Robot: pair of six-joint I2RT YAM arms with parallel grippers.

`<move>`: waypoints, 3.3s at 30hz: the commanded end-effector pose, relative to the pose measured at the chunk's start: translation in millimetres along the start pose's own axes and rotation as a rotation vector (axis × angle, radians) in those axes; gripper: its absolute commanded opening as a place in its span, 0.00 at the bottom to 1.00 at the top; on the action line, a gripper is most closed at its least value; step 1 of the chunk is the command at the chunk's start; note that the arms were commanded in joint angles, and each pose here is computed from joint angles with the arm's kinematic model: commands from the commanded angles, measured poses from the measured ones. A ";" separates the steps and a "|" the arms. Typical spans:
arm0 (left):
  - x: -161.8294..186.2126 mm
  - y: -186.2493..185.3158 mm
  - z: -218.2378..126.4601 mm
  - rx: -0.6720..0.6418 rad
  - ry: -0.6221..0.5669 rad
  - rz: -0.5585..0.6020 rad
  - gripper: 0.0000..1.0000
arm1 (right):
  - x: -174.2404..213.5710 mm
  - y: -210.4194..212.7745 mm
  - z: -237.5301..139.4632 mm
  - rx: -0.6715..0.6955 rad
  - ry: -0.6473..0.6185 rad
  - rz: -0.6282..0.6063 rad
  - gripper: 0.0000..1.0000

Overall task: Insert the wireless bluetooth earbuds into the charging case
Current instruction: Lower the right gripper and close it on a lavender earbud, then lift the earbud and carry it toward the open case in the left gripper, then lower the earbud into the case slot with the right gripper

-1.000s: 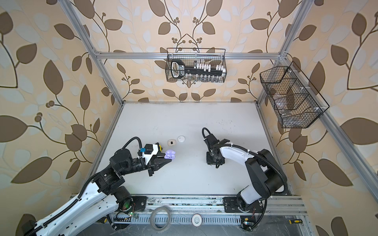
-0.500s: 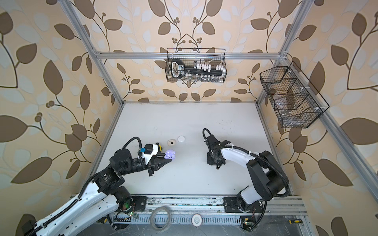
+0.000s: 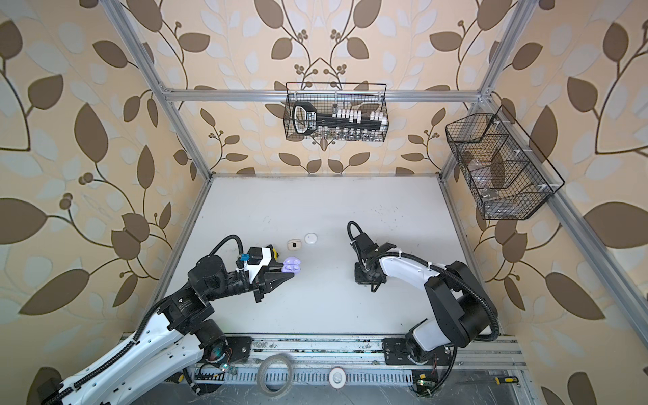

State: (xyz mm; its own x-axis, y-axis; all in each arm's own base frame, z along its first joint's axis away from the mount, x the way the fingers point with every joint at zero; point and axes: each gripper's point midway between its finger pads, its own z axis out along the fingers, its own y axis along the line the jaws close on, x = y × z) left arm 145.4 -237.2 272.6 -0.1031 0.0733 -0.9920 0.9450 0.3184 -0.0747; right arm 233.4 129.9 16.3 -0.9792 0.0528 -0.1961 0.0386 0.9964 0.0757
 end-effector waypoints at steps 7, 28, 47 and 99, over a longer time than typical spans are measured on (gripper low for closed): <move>-9.7 -8.8 -3.7 0.032 -0.043 0.041 0.00 | -27.9 23.4 -75.7 -0.176 -0.281 0.103 0.16; -34.1 -17.2 -22.9 0.008 -0.247 0.184 0.00 | 8.7 154.9 -356.8 -0.842 -1.292 -0.181 0.10; -39.5 -23.2 -21.7 0.041 -0.293 0.266 0.00 | 50.3 210.3 -357.6 -0.941 -1.328 -0.404 0.08; -48.9 -9.5 -31.3 -0.071 -0.300 0.234 0.00 | 40.0 251.2 -314.4 -0.830 -1.342 -0.346 0.00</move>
State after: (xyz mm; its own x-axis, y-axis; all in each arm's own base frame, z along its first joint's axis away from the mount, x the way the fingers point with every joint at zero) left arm 136.0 -219.5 294.1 0.1524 -0.0666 -0.9861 0.9207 0.3722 0.1172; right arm 143.8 359.6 331.5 -0.0305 0.2855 -0.9579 -0.6885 0.6887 0.2272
